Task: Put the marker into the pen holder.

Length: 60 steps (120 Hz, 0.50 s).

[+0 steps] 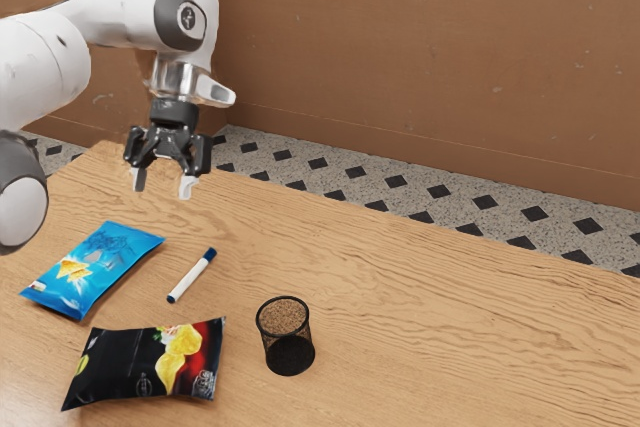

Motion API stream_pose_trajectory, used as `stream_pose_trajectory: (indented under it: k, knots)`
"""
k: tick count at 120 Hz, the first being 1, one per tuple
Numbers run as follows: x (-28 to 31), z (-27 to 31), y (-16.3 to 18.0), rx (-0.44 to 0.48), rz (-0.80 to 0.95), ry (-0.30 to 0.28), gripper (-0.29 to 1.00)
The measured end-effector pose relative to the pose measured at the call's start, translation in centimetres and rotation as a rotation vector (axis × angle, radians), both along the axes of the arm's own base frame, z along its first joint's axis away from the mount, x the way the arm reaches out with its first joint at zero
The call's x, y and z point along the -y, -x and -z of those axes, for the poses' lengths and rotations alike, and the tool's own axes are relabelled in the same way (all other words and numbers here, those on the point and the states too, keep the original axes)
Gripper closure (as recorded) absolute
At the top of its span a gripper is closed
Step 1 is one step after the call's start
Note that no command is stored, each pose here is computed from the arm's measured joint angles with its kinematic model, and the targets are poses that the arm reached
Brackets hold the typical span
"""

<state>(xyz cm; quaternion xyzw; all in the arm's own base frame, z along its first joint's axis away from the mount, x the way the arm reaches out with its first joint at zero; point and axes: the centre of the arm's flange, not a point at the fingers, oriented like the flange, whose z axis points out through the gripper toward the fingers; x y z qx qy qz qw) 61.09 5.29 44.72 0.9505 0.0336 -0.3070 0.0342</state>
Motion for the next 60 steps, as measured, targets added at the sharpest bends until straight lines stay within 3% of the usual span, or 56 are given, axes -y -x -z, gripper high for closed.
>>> stream_pose_trajectory:
  k: [14, 27, 43, 60]
  knots:
    - [-0.8, 0.5, -3.8, 0.287, 0.033, -0.009, 0.0]
    - [-0.8, -0.6, -5.7, 0.451, 0.069, -0.015, 0.0]
    - [-2.0, 4.5, -7.1, 0.477, 0.085, -0.026, 0.0]
    - [-3.5, 11.9, -4.5, 0.453, 0.08, -0.02, 0.0]
